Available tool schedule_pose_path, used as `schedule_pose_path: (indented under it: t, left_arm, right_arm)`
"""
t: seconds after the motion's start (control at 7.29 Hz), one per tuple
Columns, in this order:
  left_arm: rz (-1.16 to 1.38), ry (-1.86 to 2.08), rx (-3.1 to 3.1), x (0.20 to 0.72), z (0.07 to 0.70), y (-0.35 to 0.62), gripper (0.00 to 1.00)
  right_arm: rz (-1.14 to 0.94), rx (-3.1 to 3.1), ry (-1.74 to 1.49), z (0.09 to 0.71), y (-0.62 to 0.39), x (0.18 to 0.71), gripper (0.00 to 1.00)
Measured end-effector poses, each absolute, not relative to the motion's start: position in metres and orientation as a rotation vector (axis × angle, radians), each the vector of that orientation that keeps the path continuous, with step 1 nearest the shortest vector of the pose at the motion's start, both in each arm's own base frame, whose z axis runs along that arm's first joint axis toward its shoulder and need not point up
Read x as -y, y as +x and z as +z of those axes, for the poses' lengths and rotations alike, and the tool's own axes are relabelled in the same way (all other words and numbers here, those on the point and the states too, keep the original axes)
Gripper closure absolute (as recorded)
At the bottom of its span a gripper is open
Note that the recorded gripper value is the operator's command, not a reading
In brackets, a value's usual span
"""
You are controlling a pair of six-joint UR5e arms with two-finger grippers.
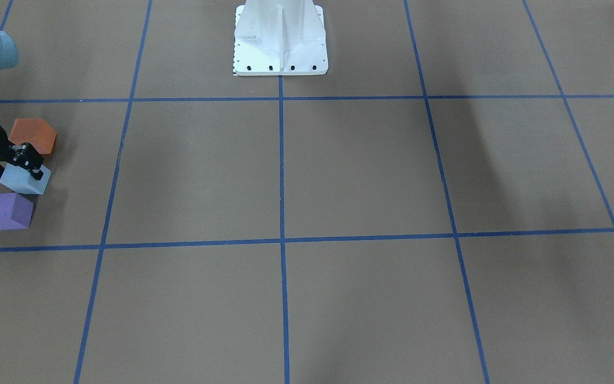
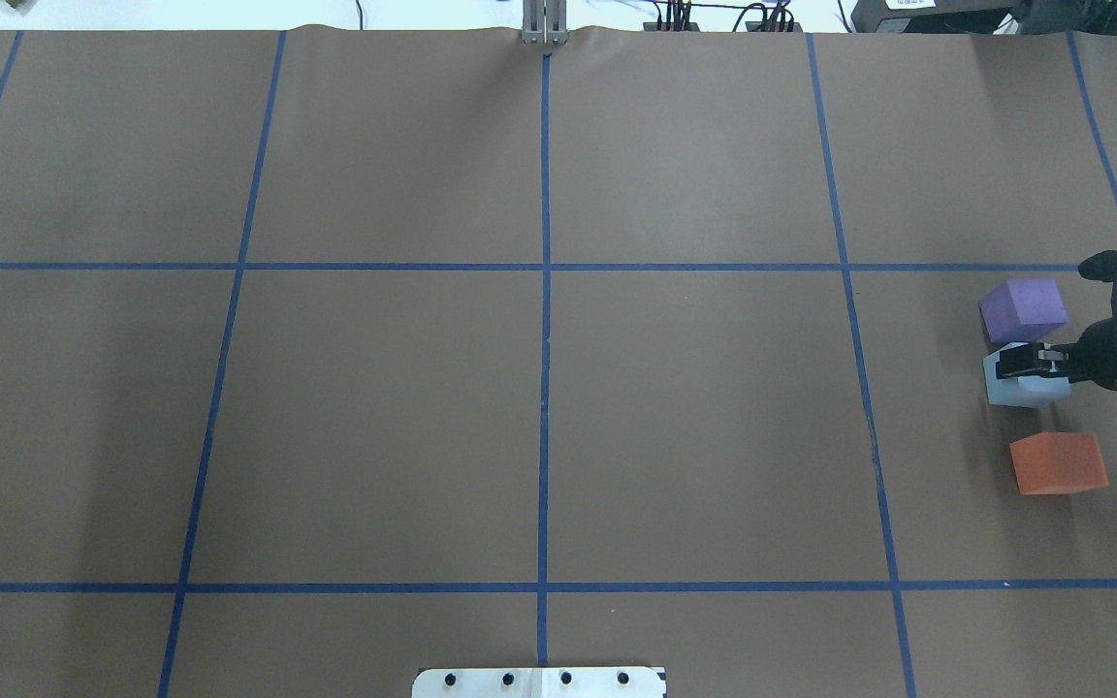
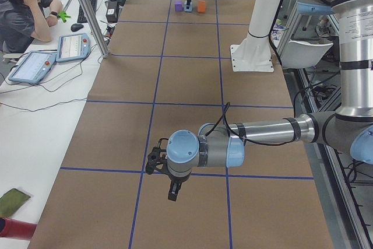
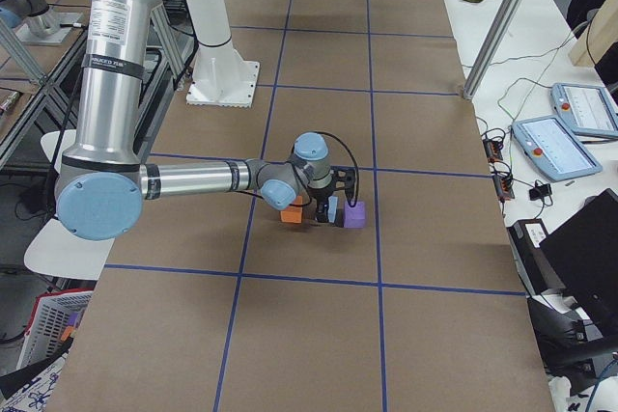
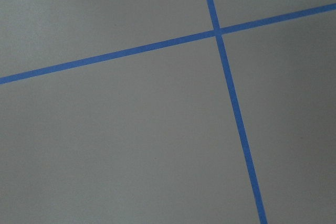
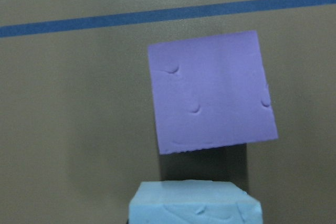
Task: Place blue block between orange and purple blocks
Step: 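Lower the cube between the purple and orange cubes with the right gripper, then open the right gripper and withdraw it from the cubes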
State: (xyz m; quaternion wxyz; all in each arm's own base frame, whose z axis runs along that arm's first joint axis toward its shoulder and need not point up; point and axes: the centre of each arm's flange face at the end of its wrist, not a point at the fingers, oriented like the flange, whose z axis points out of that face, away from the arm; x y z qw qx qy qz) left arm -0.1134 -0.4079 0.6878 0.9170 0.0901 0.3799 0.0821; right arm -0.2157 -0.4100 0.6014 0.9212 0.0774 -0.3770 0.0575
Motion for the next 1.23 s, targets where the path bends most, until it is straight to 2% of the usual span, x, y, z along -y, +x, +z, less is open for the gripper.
schedule_pose_path:
  t: [0.55,0.96,1.23]
  left_arm:
    - [0.169,0.187,-0.781,0.408,0.687,-0.113,0.00]
    - [0.177,0.191,-0.780,0.408,0.687,-0.113,0.00]
    - [0.180,0.194,-0.780,0.408,0.687,-0.114,0.00]
  right_arm:
    - [0.051,0.796,0.196,0.581,-0.171,0.424,0.01]
    - [-0.098,0.732,0.199,0.594,-0.053,0.453,0.01]
    - [-0.174,0.703,0.168,0.594,0.022,0.452,0.01]
